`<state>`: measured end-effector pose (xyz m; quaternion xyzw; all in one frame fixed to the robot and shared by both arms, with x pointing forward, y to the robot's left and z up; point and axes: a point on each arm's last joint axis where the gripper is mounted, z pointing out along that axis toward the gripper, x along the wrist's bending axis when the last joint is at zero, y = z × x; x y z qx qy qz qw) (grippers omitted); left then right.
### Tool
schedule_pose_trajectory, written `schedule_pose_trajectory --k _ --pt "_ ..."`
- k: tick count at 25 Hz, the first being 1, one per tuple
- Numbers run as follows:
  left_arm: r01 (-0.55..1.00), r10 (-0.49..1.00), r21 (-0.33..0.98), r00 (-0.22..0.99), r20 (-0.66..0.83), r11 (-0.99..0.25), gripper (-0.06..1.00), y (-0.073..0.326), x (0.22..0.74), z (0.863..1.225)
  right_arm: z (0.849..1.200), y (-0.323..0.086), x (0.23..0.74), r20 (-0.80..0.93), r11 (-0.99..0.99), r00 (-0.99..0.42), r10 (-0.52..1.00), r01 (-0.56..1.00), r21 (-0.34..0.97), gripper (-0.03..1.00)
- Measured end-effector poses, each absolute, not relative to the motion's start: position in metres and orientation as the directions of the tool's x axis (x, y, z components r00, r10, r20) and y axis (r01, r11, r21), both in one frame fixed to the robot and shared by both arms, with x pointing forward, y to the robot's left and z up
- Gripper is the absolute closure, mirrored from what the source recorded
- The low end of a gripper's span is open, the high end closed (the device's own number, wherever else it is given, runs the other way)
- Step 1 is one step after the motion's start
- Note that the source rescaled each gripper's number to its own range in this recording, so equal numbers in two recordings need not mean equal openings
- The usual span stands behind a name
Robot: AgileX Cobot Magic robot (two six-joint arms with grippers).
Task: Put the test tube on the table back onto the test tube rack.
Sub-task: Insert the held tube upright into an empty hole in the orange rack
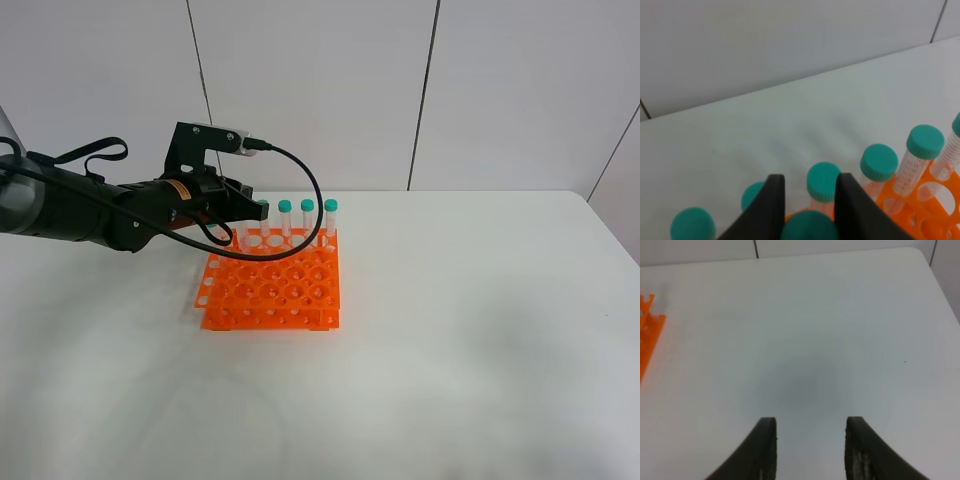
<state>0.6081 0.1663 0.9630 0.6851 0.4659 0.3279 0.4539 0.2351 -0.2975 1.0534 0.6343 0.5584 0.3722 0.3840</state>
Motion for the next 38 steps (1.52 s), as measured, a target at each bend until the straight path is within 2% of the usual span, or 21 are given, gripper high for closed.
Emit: schedule_pose_trajectory --k 14,22,38 --pt "0.3 0.934 0.942 0.354 0.039 -0.153 0.94 0.163 0.618 0.978 1.053 -0.298 0.235 0.043 -0.082 0.099 0.994 0.422 0.903 0.58" --pt "0.349 0.944 0.921 0.326 0.053 -0.172 0.94 0.18 0.622 0.973 1.053 -0.298 0.235 0.043 -0.082 0.099 0.994 0.422 0.903 0.58" --pt "0.359 0.939 0.921 0.343 0.018 -0.149 0.94 0.173 0.619 0.973 1.053 -0.298 0.235 0.043 -0.082 0.099 0.994 0.422 0.903 0.58"
